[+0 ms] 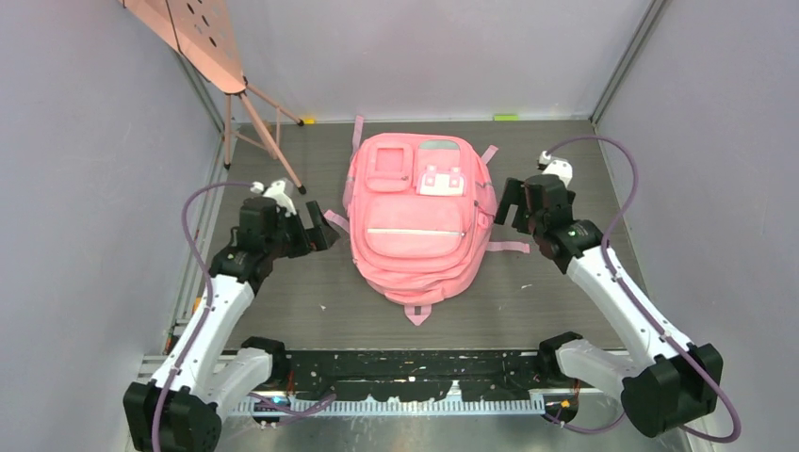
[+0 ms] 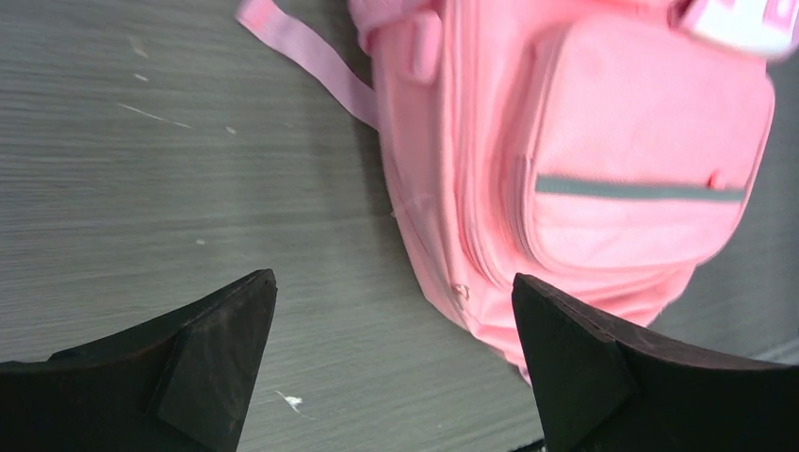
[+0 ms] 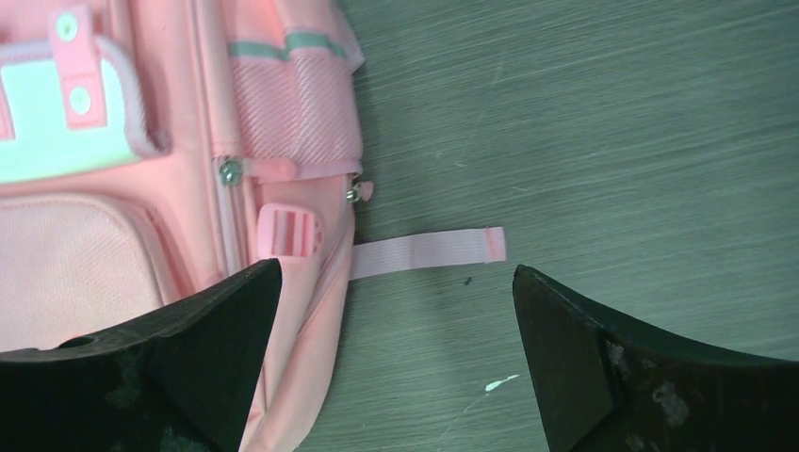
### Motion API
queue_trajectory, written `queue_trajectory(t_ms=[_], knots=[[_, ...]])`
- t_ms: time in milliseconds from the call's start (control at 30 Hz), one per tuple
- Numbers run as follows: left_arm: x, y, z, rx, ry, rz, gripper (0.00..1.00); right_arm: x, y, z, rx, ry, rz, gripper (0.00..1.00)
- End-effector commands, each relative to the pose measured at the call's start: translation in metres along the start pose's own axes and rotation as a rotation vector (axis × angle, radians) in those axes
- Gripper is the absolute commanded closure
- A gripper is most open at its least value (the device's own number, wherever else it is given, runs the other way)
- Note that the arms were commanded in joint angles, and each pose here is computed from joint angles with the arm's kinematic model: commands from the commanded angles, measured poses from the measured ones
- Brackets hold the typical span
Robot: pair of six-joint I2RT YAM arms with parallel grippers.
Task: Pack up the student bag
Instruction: Reset both arms
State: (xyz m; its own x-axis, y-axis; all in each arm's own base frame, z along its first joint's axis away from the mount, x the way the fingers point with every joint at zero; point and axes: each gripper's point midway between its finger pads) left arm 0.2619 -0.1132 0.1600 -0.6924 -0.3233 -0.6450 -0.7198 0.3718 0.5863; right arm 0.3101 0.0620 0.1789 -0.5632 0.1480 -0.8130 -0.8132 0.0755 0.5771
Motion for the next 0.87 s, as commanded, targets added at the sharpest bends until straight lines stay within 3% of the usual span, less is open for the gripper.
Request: queue_trajectory(t_ms=[0,167,333,533,833], knots=[[-0.045,0.030,0.013,-0.077,0.000,-0.089,0.00,-0.036,0.032,-0.031,0.074,-0.127,-0.073,0.00],[-0.101,0.086,0.009,-0.199,-0.074,-0.251,0.00,-0.070,0.065,-0.049,0.080,-0.161,-0.191,0.00],[-0.126,0.133,0.003,-0.250,-0.178,-0.396,0.00,-0.097,0.098,-0.063,0.082,-0.170,-0.392,0.00],[-0.124,0.144,0.006,-0.247,-0.198,-0.479,0.00,-0.090,0.109,-0.072,0.081,-0.180,-0.496,0.00],[-0.117,0.140,0.010,-0.249,-0.198,-0.466,0.00,-0.090,0.112,-0.075,0.091,-0.171,-0.501,0.00]])
Point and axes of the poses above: each gripper's point midway between its finger pads, its own y axis back along the fingers, its own z axis along the line the jaws close on, x = y × z, and after that the axes turned 3 degrees about y, right-handed
